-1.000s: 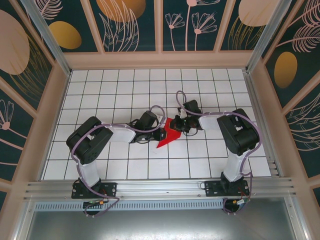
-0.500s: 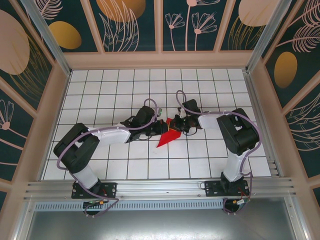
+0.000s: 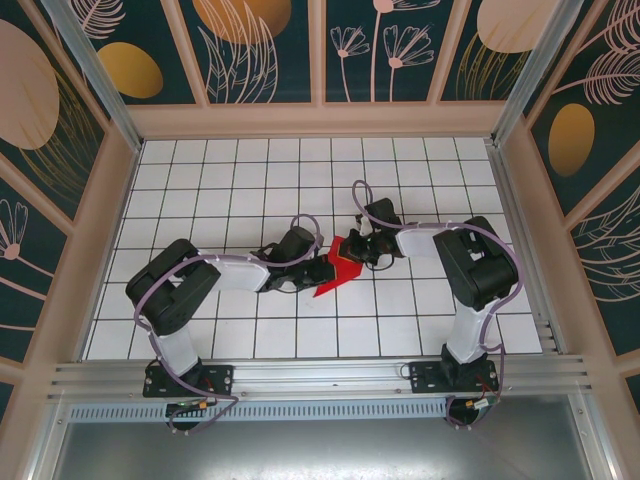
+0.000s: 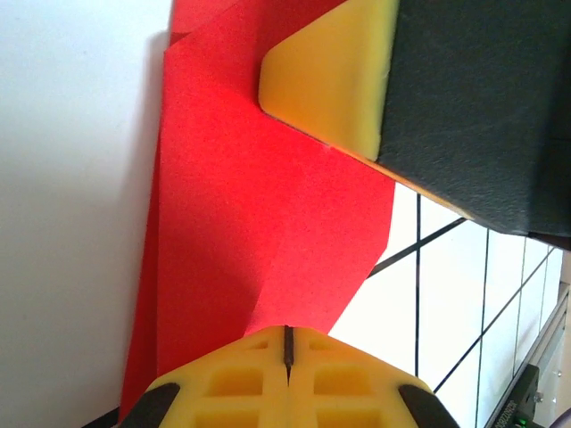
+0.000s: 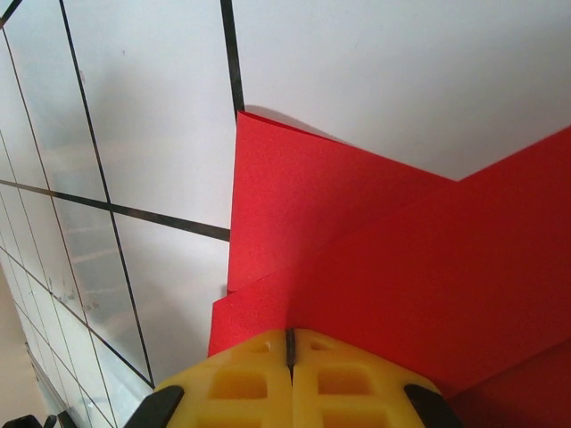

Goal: Fold a paper plane with a square sheet of paper (pick it up from the middle)
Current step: Fourth fold the wing at the center of the table.

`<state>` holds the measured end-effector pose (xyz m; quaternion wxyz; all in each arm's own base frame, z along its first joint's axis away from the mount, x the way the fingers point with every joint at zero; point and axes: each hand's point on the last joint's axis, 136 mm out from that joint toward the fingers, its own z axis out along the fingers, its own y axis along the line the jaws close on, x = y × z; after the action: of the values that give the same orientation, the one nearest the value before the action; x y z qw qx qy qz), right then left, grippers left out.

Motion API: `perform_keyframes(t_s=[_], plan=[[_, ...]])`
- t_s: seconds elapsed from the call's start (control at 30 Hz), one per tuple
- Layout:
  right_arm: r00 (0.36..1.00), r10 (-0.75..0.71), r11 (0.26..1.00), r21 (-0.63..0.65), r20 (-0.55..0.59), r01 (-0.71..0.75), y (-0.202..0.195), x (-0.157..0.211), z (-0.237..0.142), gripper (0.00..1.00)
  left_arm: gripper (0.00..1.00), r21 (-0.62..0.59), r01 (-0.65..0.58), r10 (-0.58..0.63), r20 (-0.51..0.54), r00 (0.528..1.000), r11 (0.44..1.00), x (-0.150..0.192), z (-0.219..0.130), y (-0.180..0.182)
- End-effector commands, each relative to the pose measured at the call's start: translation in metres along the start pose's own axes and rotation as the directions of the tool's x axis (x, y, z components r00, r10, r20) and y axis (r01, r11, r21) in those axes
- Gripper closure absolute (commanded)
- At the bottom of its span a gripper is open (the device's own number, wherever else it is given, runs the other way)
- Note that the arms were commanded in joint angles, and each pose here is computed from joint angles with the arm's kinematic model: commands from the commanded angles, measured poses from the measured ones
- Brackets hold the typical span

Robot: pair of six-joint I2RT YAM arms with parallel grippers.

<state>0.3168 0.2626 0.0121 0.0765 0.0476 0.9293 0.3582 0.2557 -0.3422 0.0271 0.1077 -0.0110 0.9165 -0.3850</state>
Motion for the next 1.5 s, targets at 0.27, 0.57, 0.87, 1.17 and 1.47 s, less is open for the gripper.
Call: perform_keyframes(t_s=[0.27, 0.57, 0.87, 1.17, 1.47], plan=[[0.988, 0.148, 0.932, 0.341, -0.051, -0.122, -0.097, 0.041, 0.014, 1.0, 0.95, -0.057, 0.048, -0.049, -0.017, 0.999, 0.997, 0.016, 0.0, 0.027], [0.987, 0.152, 0.927, 0.355, -0.054, -0.123, -0.1, 0.043, 0.014, 1.0, 0.95, -0.076, 0.059, -0.062, -0.036, 0.997, 0.995, 0.03, -0.01, 0.037], [0.987, 0.152, 0.922, 0.367, -0.052, -0.123, -0.103, 0.043, 0.013, 1.0, 0.95, -0.086, 0.068, -0.073, -0.065, 0.995, 0.994, 0.048, -0.026, 0.048], [0.986, 0.159, 0.916, 0.381, -0.052, -0.127, -0.106, 0.046, 0.012, 1.0, 0.96, -0.163, 0.058, -0.073, -0.087, 0.994, 0.985, 0.058, -0.031, 0.066], [0.986, 0.159, 0.914, 0.386, -0.051, -0.127, -0.108, 0.046, 0.012, 1.0, 0.97, -0.103, -0.032, 0.032, 0.0, 0.999, 0.994, 0.035, -0.05, 0.035]])
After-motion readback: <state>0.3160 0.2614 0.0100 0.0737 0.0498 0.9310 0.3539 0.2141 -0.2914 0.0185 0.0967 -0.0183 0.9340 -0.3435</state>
